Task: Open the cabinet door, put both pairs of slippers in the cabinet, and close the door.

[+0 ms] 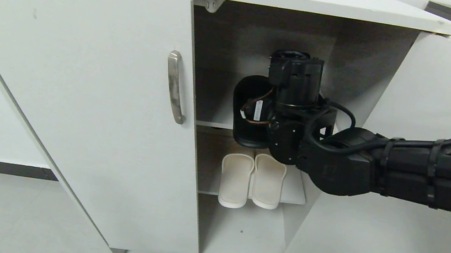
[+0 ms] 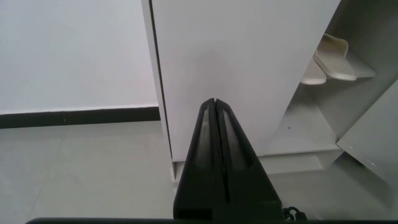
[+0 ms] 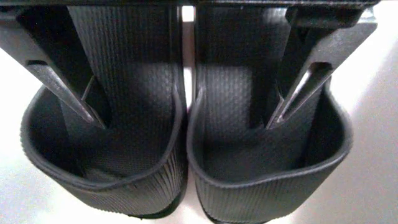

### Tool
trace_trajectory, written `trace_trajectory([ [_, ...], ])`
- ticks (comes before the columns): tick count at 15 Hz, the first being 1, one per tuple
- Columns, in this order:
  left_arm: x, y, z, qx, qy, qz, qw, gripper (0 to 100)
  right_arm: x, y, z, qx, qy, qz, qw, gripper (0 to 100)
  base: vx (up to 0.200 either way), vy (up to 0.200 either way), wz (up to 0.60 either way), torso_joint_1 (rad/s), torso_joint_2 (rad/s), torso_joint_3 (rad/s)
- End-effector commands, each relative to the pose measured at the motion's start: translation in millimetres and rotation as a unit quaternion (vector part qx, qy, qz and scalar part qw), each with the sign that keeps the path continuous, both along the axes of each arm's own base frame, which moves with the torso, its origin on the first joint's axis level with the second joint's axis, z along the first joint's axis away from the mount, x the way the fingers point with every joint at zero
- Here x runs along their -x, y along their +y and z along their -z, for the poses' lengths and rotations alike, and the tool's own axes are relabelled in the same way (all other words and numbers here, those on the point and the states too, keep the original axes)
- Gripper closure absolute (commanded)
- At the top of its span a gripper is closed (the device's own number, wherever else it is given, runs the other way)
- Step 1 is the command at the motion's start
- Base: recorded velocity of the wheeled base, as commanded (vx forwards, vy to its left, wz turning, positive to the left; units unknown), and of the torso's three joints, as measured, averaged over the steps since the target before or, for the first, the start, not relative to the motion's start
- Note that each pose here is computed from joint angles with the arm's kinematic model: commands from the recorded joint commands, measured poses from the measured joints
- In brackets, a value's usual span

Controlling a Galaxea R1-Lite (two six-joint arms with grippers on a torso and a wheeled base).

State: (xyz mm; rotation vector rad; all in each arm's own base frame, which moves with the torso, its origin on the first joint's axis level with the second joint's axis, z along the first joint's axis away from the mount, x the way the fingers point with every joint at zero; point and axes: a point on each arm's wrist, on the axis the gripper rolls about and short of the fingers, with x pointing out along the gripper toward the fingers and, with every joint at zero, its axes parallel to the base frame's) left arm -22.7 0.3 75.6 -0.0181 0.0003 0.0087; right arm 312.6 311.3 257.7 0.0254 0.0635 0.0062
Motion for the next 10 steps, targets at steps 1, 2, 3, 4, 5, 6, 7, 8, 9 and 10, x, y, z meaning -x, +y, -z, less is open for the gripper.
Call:
trace_trajectory([
  [1, -0.1, 0.0, -0.1, 0.000, 0.001, 0.000, 1.0000, 100, 21.0, -9.1, -15.2, -0.010, -0.006, -0.010, 1.000, 0, 0.000, 0.000, 0.00, 0.000, 0.00, 0.000],
  [2, -0.1, 0.0, -0.1, 0.000, 0.001, 0.000, 1.0000, 100, 31.8, -10.8, -18.8, -0.013, -0.007, -0.018, 1.000, 0, 0.000, 0.000, 0.00, 0.000, 0.00, 0.000],
  [3, -0.1, 0.0, -0.1, 0.000, 0.001, 0.000, 1.0000, 100, 42.1, -13.2, -22.2, -0.013, -0.007, -0.026, 1.000, 0, 0.000, 0.000, 0.00, 0.000, 0.00, 0.000],
  [4, -0.1, 0.0, -0.1, 0.000, 0.001, 0.000, 1.0000, 100, 54.3, -16.6, -24.7, -0.013, -0.005, -0.035, 0.999, 0, 0.000, 0.000, 0.00, 0.000, 0.00, 0.000],
  [5, -0.1, 0.0, -0.1, 0.000, 0.001, 0.000, 1.0000, 100, 67.9, -19.6, -25.5, -0.014, -0.005, -0.046, 0.999, 0, 0.000, 0.000, 0.00, 0.000, 0.00, 0.000],
  [6, -0.1, 0.0, -0.1, 0.000, 0.001, 0.000, 1.0000, 100, 78.8, -22.5, -25.3, -0.014, -0.006, -0.056, 0.998, 0, 0.000, 0.000, 0.00, 0.000, 0.00, 0.000],
  [7, -0.1, 0.0, -0.1, -0.001, 0.001, 0.000, 1.0000, 100, 95.0, -27.8, -22.2, -0.011, -0.003, -0.069, 0.998, 0, 0.000, 0.000, 0.00, 0.000, 0.00, 0.000],
  [8, -0.1, 0.0, -0.1, 0.000, 0.001, 0.000, 1.0000, 100, 108.4, -33.9, -21.6, -0.012, -0.005, -0.084, 0.996, 0, 0.000, 0.000, 0.00, 0.000, 0.00, 0.000],
  [9, -0.1, 0.0, -0.1, 0.000, 0.001, 0.000, 1.0000, 100, 113.6, -36.9, -21.0, -0.012, -0.006, -0.089, 0.996, 0, 0.000, 0.000, 0.00, 0.000, 0.00, 0.000],
  [10, -0.1, 0.0, -0.1, -0.001, 0.001, 0.000, 1.0000, 100, 121.9, -42.7, -19.8, -0.011, -0.005, -0.102, 0.995, 0, 0.000, 0.000, 0.00, 0.000, 0.00, 0.000],
])
